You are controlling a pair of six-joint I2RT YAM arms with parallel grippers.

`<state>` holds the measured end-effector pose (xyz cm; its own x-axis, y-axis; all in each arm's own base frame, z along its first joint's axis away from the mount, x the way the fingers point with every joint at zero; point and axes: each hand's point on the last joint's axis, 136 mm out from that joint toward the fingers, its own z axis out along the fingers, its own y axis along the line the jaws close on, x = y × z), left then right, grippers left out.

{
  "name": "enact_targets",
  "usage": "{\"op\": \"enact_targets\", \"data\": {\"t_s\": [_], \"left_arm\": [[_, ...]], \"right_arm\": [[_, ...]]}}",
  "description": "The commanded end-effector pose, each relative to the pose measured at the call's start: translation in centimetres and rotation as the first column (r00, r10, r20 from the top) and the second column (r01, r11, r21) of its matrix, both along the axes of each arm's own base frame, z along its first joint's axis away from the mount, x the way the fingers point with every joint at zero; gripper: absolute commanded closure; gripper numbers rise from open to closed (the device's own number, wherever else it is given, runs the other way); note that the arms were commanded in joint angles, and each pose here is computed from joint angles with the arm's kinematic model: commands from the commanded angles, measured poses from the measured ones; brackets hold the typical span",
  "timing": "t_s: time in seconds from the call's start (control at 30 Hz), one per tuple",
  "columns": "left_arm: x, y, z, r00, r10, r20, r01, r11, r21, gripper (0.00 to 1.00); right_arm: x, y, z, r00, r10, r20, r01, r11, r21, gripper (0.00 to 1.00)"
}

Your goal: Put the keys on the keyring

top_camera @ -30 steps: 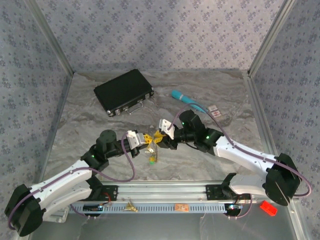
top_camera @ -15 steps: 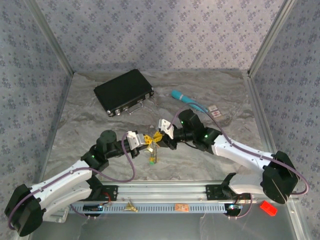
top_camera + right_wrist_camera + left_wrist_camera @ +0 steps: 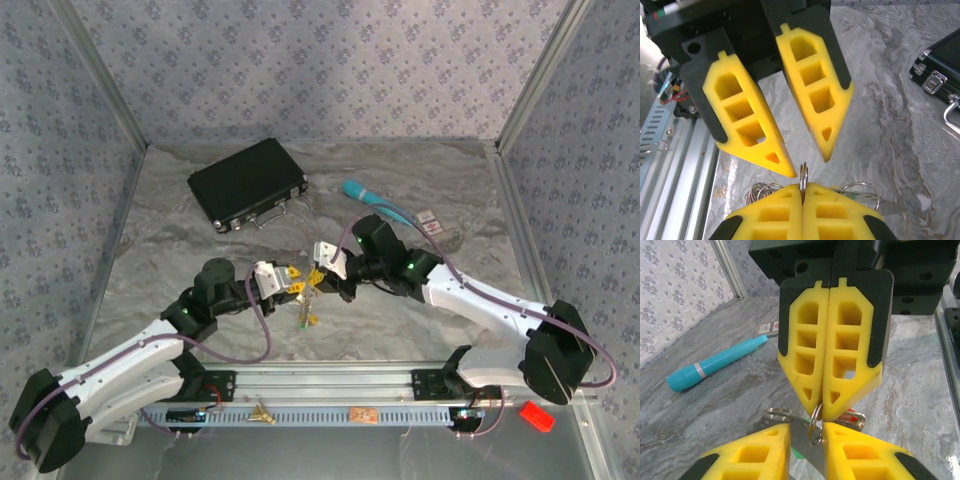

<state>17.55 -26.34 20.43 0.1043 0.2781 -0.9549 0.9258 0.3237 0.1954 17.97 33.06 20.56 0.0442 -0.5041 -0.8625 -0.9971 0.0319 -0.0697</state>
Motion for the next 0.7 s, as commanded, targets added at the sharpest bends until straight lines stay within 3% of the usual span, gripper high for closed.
{"op": "enact_targets", "data": {"t_s": [0.0, 0.2, 0.53, 0.67], "left_arm": [[-0.2, 0.0, 1.2, 1.000, -0.013, 0.022, 0.012, 1.000, 0.025, 0.76], [-0.3, -0.3, 1.2, 0.999, -0.033, 0.021, 0.033, 0.999, 0.037, 0.78], [-0.8, -0.6, 1.9, 0.997, -0.069, 0.032, 0.068, 0.998, 0.015, 0.88], [-1.0, -0.8, 2.1, 0.996, -0.080, 0.035, 0.080, 0.997, -0.003, 1.00]], "right_arm": [[-0.3, -0.4, 0.5, 0.995, 0.048, 0.086, -0.040, 0.994, -0.098, 1.00], [-0.4, -0.1, 1.1, 0.984, 0.097, 0.148, -0.071, 0.983, -0.172, 1.00], [-1.0, 1.2, 1.5, 0.976, 0.145, 0.165, -0.113, 0.975, -0.189, 1.00], [-0.7, 1.3, 2.1, 0.980, 0.119, 0.161, -0.094, 0.983, -0.155, 0.99]]}}
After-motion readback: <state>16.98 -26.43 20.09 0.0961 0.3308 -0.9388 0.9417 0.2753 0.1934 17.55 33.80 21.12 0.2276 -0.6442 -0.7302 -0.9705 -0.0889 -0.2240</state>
